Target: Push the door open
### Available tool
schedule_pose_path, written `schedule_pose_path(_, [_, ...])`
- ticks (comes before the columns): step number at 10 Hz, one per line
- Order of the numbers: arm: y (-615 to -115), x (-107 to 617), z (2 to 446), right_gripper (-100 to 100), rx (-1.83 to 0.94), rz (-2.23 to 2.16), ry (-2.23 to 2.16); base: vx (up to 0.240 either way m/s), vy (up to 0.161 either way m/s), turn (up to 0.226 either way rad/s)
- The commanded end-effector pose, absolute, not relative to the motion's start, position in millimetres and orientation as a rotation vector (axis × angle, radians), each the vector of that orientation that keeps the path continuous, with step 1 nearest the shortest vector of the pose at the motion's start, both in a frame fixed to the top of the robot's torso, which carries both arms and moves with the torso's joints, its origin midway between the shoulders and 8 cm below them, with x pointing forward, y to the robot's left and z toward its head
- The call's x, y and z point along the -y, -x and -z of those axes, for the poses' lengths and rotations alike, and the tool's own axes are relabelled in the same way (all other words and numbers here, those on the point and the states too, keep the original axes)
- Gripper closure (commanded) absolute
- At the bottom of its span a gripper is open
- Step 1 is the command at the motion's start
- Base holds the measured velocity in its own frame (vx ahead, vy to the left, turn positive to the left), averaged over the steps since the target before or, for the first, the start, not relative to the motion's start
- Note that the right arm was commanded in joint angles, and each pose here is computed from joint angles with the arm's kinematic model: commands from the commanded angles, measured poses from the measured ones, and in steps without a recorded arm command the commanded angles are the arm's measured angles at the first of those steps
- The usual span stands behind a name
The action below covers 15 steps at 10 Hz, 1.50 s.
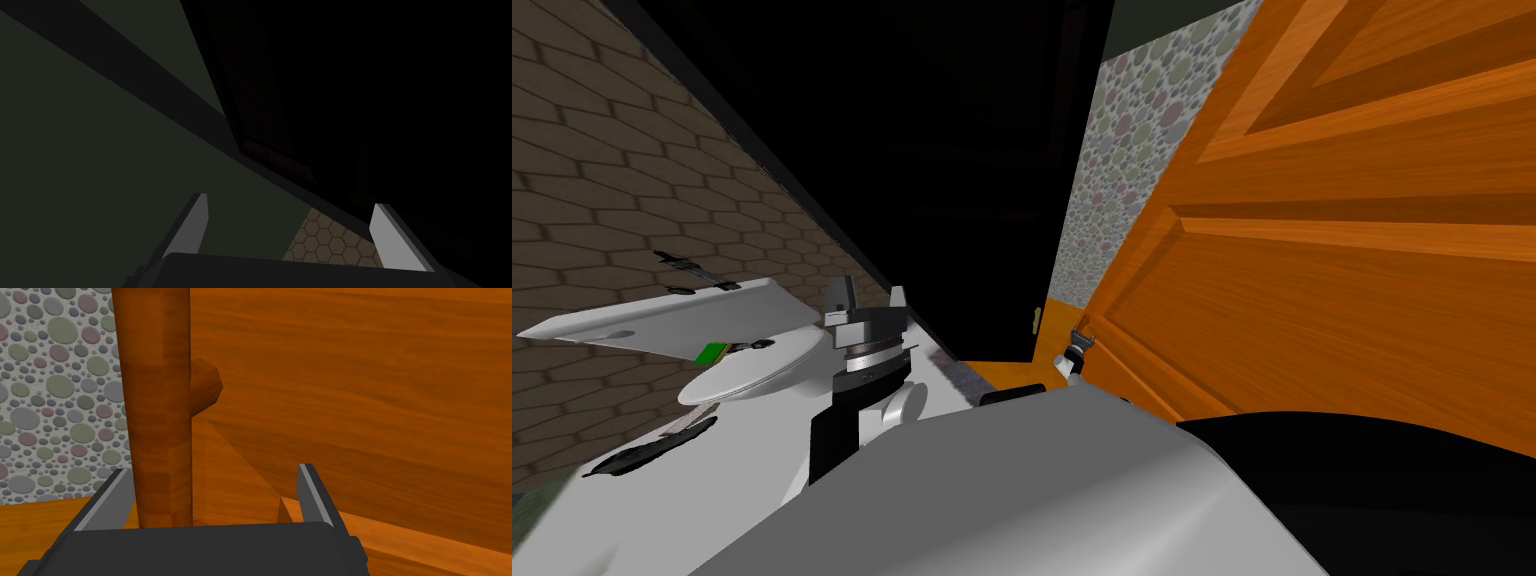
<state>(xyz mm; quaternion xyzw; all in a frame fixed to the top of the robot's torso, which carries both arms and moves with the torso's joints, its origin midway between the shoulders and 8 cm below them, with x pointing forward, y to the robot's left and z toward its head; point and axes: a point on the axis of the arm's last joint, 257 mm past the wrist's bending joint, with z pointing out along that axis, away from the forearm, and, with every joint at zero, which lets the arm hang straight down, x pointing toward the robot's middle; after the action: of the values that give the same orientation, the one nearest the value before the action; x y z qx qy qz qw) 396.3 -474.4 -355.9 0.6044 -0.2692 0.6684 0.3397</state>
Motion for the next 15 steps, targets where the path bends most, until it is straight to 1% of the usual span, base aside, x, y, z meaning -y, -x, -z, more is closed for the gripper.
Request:
schedule_pose_path(1, [-385.7,493.6,347.8,100,0.716,-1.719,-1.523,0.003,-0.02,0.06])
schedule_pose_path(13, [-366.7,519.6,344.4,100,0.77,-1.662,-1.462,0.004,-0.017,0.026])
schedule_pose_path(14, [-360.3,516.9,359.9,100,0.761,-1.625,-1.502,0.012,-0.023,0.053])
schedule_pose_path(15, [-366.7,519.6,344.4,100,0.77,-1.662,-1.462,0.01,-0.018,0.002])
